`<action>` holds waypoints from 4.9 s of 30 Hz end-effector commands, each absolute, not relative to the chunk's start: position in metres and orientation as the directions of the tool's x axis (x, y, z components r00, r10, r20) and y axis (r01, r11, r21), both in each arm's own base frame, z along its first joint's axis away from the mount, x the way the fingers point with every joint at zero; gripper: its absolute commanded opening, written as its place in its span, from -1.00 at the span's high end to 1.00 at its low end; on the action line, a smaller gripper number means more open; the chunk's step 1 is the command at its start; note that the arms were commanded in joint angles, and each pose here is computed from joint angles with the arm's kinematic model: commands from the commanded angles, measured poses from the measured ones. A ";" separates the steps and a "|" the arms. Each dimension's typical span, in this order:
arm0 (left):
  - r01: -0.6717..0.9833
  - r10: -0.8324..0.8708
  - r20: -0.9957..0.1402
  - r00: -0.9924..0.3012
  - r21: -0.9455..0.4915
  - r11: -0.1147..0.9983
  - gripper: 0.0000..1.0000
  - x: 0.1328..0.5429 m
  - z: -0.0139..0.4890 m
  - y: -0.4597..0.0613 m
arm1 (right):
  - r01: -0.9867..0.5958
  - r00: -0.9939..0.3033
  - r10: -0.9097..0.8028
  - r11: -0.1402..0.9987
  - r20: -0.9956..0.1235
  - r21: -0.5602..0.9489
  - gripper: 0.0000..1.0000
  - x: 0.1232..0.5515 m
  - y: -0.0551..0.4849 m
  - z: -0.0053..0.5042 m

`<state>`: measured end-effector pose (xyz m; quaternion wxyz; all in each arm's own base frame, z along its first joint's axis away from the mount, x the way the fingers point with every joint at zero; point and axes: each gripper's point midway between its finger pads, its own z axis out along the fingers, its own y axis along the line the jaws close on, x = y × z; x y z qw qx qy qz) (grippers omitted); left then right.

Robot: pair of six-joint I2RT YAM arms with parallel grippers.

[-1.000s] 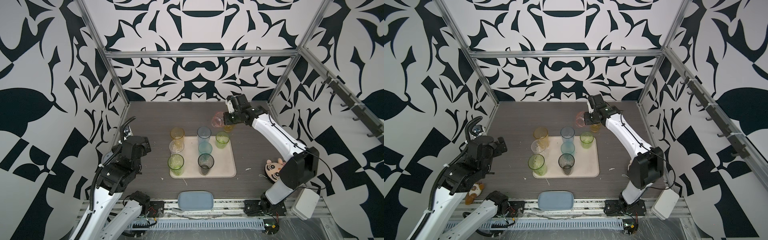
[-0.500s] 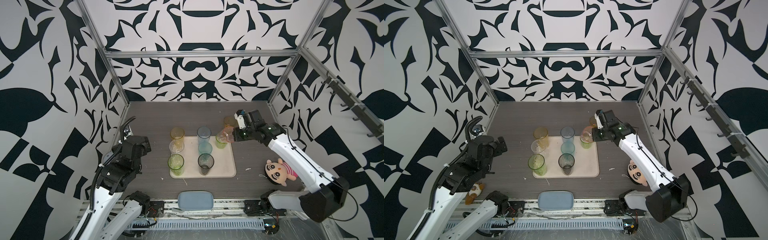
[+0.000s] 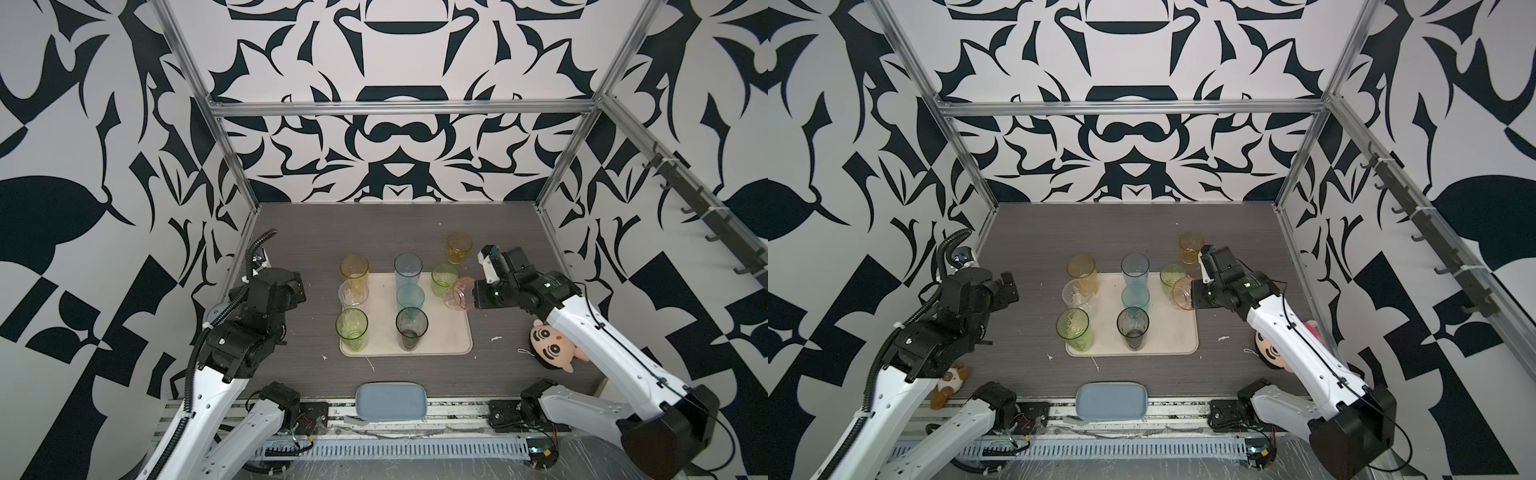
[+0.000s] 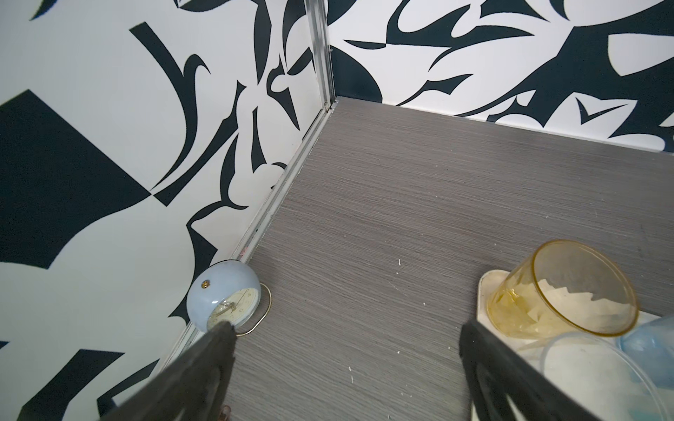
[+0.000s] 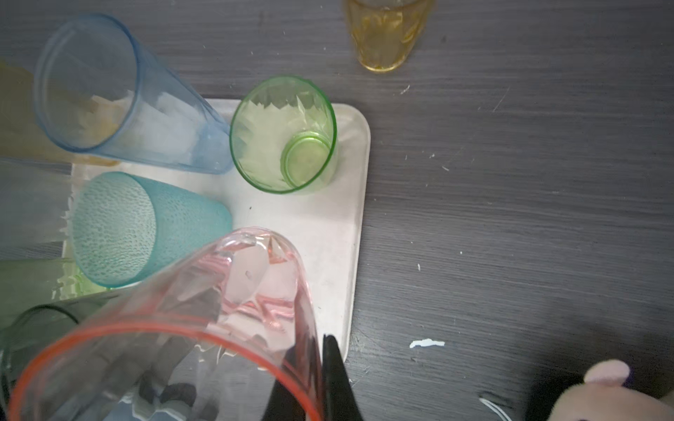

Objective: Place the glasses into the tray
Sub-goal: Place the glass on the tray, then pick up the glass from the top-right of the table.

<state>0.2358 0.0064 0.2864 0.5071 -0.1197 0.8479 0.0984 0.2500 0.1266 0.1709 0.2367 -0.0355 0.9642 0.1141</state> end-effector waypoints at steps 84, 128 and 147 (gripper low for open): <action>-0.253 -0.113 -0.879 -0.462 0.008 0.967 -0.99 0.243 0.283 -0.006 | -0.023 -0.876 0.014 0.997 -0.482 0.069 0.46 0.322 0.128 0.183; -0.298 -0.104 -0.879 -0.466 0.045 0.953 -0.99 0.243 0.282 0.002 | 0.118 -0.834 0.242 0.956 -0.496 0.268 -0.02 0.491 0.077 0.133; -0.300 -0.105 -0.881 -0.462 0.044 0.953 -0.99 0.241 0.283 0.003 | 0.128 -0.852 0.237 0.959 -0.467 0.254 -0.32 0.502 0.077 0.120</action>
